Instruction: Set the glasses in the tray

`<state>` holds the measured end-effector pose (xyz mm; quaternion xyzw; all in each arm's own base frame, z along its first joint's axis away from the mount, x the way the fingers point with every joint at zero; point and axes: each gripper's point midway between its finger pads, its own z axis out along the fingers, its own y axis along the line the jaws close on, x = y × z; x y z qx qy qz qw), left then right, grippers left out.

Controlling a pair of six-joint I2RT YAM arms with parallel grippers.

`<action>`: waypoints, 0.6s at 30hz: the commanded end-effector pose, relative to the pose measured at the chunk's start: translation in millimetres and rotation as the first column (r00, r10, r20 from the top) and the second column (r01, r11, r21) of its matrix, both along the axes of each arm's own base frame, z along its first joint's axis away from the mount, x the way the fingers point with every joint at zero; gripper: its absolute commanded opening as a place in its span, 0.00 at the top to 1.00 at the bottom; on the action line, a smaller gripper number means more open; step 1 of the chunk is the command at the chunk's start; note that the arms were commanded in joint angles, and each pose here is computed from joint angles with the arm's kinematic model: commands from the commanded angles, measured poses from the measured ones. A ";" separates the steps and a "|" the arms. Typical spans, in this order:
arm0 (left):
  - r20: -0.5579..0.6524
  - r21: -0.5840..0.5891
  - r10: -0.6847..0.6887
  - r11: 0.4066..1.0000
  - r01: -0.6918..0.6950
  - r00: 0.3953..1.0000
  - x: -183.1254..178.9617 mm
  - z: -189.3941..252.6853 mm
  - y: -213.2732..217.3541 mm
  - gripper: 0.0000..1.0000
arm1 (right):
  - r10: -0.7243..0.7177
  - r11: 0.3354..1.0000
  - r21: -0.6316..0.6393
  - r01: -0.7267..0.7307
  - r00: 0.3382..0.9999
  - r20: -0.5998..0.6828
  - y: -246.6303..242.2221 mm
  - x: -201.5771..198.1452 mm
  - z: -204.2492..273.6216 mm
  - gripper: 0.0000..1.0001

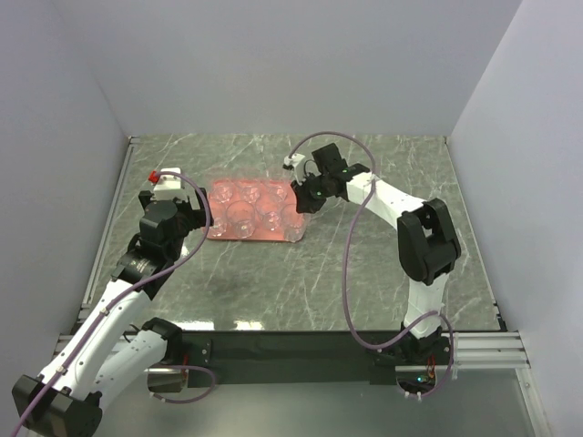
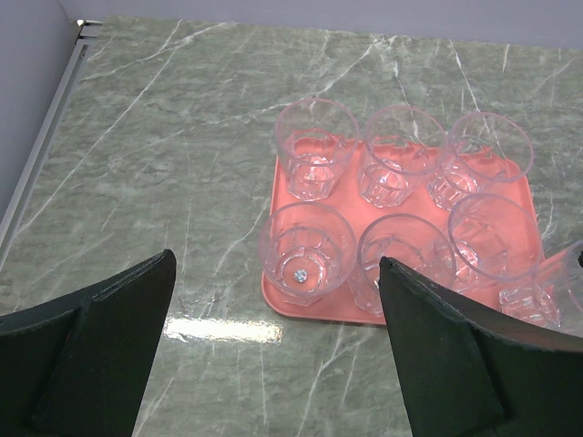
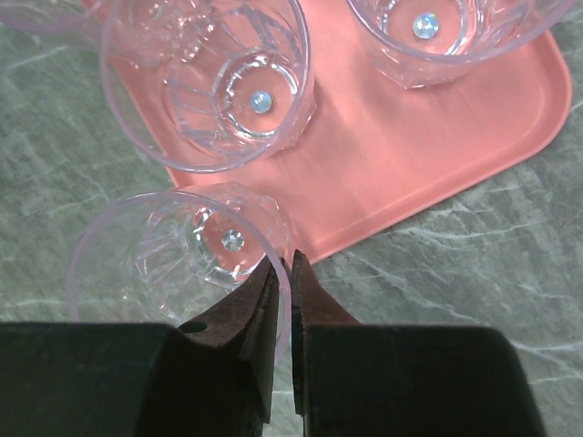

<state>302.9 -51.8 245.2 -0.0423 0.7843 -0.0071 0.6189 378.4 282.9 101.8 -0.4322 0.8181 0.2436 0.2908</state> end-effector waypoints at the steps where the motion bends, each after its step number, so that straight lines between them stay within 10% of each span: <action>1: 0.040 -0.013 -0.008 1.000 0.008 0.999 4.2 11.1 -2.1 0.01 | -0.010 1.000 0.029 0.008 0.998 0.069 14.1 12.7 18.7 1.00; 18: 0.034 -0.010 -0.006 1.000 0.007 0.999 4.1 8.9 -1.8 0.01 | -0.090 0.996 -0.004 0.091 0.989 0.116 12.2 28.4 12.2 0.96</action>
